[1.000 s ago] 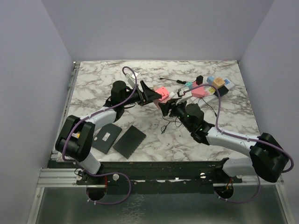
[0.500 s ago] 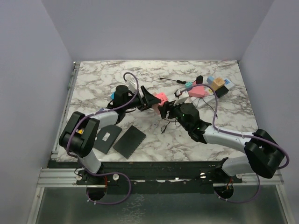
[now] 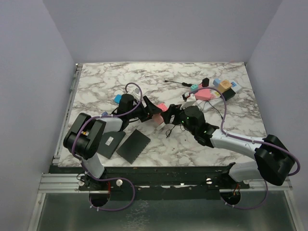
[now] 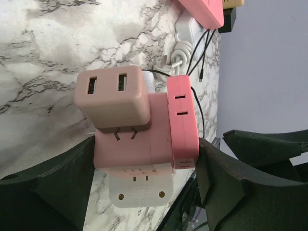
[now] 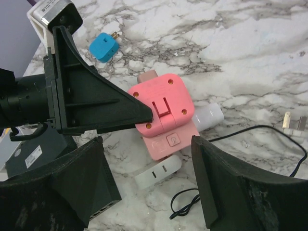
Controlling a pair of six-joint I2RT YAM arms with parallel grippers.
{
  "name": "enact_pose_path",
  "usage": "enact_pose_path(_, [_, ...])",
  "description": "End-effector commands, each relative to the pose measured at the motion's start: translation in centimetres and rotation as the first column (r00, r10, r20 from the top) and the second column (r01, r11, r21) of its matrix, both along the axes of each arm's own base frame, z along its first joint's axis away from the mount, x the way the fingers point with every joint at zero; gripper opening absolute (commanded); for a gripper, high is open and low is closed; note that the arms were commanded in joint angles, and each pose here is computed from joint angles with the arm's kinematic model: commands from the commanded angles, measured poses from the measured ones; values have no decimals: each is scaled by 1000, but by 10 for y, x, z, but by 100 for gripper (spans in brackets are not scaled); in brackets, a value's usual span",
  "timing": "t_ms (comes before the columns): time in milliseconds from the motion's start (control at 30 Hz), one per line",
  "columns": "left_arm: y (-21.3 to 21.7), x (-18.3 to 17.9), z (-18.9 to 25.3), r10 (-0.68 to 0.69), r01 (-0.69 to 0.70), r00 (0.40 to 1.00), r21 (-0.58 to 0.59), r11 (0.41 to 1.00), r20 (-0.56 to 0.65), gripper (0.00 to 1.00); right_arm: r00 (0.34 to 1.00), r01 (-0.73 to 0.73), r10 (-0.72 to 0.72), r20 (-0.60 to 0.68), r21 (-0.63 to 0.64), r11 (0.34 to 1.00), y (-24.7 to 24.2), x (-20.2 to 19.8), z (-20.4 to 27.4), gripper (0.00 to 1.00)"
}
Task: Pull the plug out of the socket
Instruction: Remove the plug from the socket.
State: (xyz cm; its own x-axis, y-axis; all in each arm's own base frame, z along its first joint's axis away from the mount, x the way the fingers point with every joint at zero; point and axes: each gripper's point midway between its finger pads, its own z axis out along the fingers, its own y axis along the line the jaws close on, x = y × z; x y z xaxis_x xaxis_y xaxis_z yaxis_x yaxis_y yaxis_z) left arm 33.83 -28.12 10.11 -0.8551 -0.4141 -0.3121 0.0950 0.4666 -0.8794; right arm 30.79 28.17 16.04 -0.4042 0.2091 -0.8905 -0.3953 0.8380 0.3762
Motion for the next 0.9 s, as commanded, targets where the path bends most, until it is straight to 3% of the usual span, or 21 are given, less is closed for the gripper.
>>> enact_pose_path(0, [4,8,13,59,-58,996,-17,998,61,39,990,11,-3,-140,59,998,7,-16,-8,78])
enact_pose_path(333, [6,10,22,76,-74,993,-24,997,86,37,970,15,-14,-243,4,1000,21,-35,-36,75])
enact_pose_path(867, [10,14,29,79,-76,992,-38,996,96,36,958,48,-75,-278,-105,993,37,-13,-76,63])
